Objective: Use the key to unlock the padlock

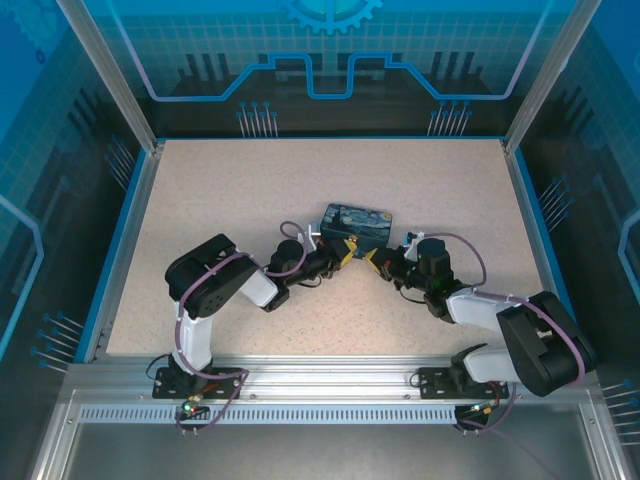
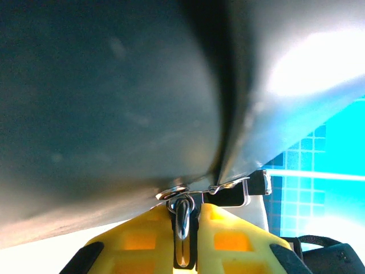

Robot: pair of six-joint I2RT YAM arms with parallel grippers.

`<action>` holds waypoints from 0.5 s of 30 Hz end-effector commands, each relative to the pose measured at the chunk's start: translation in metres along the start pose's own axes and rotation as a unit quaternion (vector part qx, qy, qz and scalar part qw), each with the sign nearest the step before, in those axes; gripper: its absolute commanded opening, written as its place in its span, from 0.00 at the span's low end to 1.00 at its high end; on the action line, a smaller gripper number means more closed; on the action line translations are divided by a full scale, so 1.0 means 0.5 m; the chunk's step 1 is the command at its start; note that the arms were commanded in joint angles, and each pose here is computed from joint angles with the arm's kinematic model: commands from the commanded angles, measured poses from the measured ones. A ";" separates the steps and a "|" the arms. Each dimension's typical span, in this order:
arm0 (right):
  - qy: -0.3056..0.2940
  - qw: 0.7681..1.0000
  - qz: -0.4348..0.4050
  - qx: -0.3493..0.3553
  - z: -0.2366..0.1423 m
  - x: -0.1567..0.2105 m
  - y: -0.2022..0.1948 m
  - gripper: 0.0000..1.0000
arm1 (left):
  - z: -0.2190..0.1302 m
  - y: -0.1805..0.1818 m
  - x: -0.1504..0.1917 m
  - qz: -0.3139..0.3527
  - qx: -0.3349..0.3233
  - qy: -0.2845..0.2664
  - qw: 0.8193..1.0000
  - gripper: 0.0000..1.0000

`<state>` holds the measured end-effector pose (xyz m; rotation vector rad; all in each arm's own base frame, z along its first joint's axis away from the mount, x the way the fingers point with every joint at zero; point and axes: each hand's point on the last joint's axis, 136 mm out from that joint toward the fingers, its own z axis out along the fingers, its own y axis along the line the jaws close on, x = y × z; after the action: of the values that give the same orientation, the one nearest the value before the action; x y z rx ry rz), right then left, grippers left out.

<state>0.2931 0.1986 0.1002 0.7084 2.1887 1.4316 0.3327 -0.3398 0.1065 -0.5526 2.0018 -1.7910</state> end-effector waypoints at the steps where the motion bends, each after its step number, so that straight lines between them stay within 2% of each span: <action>1: -0.002 0.999 -0.016 -0.033 0.000 0.000 0.054 0.00 | 0.005 -0.089 0.004 0.018 0.067 0.008 0.998 0.00; 15: -0.005 0.999 -0.017 -0.029 -0.003 0.004 0.053 0.00 | 0.007 -0.090 0.002 0.019 0.068 0.007 0.997 0.00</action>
<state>0.2923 0.1980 0.1078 0.7050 2.1690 1.4290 0.3327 -0.3398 0.1067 -0.5518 2.0012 -1.7917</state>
